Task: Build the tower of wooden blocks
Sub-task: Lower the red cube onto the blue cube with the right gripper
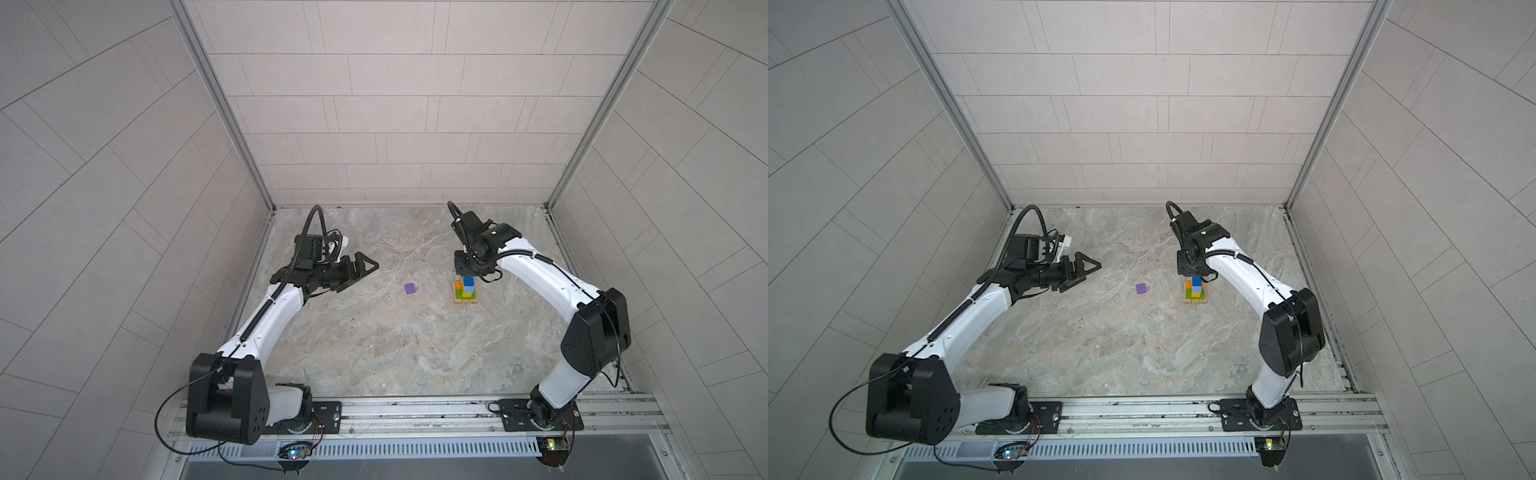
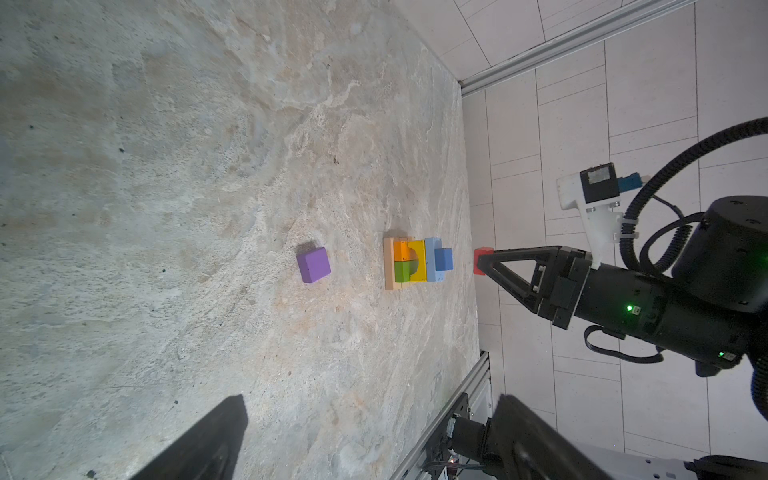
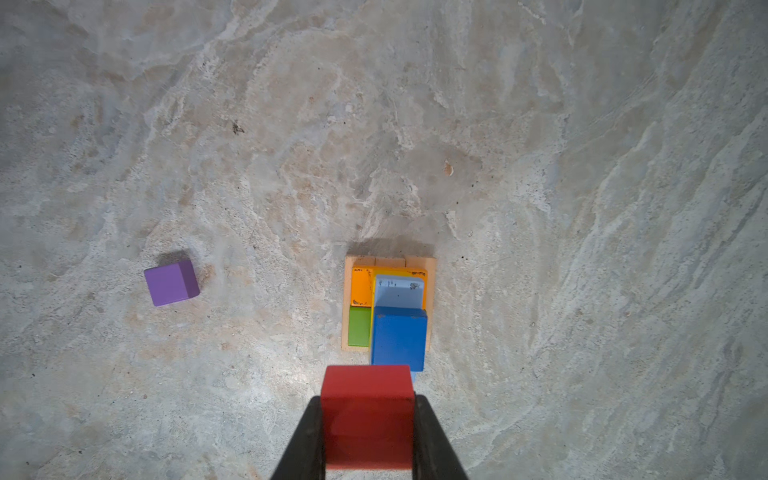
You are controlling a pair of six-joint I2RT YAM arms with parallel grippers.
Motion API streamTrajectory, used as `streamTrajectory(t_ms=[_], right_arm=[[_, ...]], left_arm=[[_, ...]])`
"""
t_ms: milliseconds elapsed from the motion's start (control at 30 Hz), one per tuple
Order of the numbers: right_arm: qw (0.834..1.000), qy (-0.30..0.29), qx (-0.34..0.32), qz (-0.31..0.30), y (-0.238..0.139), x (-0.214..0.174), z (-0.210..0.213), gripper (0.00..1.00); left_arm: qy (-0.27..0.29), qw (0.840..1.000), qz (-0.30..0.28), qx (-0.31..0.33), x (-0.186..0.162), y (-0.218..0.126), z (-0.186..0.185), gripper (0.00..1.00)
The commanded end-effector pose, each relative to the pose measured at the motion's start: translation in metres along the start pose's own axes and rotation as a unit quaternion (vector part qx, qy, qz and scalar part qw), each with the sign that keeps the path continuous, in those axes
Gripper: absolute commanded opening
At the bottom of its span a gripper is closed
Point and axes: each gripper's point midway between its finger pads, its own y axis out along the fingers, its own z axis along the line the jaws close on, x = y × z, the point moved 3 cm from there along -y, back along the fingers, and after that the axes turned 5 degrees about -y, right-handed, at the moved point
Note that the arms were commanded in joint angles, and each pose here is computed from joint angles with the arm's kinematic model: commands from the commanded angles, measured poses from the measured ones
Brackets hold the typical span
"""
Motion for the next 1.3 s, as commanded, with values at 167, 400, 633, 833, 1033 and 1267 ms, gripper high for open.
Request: streamTrajectory(t_ms=[167, 400, 633, 833, 1033, 1267], right_arm=[[1.000, -0.001, -0.025, 0.005, 0.001, -0.005, -0.013, 0.26], [1.000, 0.009, -0.007, 0.012, 0.008, -0.007, -0.013, 0.26], [1.000, 0.017, 0.003, 0.012, 0.013, -0.011, -0.016, 0.26], [0.999, 0.027, 0.018, 0.013, 0.021, -0.011, -0.016, 0.26], [0.999, 0.027, 0.022, 0.013, 0.024, -0.010, -0.016, 0.26], [0.999, 0.029, 0.025, 0.012, 0.025, -0.009, -0.016, 0.26]], left_arm=[[0.009, 1.000, -0.005, -0.010, 0.000, -0.004, -0.005, 1.00], [0.009, 1.000, -0.006, -0.010, 0.000, -0.004, -0.005, 1.00], [0.009, 1.000, -0.006, -0.009, 0.001, -0.004, -0.005, 0.99], [0.008, 1.000, -0.004, -0.008, 0.000, -0.003, -0.004, 1.00], [0.008, 1.000, -0.005, -0.009, 0.001, -0.003, -0.004, 1.00], [0.008, 1.000, -0.005, -0.009, 0.001, -0.003, -0.004, 1.00]])
